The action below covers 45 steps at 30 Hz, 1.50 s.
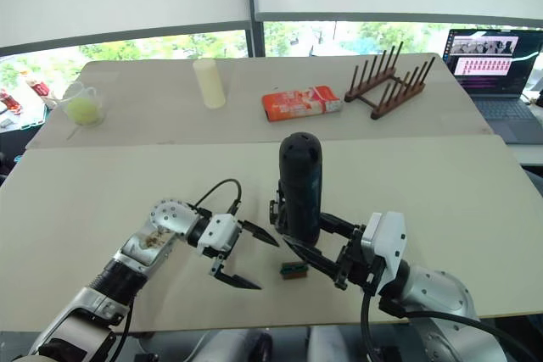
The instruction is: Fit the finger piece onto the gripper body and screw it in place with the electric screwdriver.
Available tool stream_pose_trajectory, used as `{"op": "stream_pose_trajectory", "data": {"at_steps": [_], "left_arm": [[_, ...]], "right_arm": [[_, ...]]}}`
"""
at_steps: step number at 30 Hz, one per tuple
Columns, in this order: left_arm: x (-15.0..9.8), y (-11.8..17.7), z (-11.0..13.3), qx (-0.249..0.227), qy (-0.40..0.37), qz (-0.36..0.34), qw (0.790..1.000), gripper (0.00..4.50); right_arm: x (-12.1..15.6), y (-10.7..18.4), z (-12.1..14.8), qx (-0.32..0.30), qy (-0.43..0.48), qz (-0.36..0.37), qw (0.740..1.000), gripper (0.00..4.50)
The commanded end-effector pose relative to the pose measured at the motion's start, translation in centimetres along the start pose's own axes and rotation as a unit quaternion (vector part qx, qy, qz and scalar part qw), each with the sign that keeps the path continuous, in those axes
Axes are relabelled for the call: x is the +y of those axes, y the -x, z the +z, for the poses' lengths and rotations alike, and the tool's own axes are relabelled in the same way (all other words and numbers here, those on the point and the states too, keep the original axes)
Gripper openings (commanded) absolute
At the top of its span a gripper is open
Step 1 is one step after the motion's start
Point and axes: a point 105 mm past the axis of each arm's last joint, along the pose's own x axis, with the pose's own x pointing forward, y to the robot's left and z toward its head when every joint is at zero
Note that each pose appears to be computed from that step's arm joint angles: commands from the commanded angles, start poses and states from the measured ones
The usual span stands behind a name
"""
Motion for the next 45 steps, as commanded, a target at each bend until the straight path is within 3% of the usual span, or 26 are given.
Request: {"op": "stream_pose_trajectory", "data": {"at_steps": [1, 45], "left_arm": [[0.37, 0.24, 0.7, -0.008, -0.013, 0.004, 1.0, 4.5], [0.45, 0.31, 0.85, -0.006, -0.017, 0.003, 1.0, 4.5]], "right_arm": [[0.51, -0.22, 1.5, -0.032, 0.027, 0.012, 0.999, 1.9], [0.31, -0.17, 1.29, -0.023, 0.03, 0.008, 0.999, 1.9]]}}
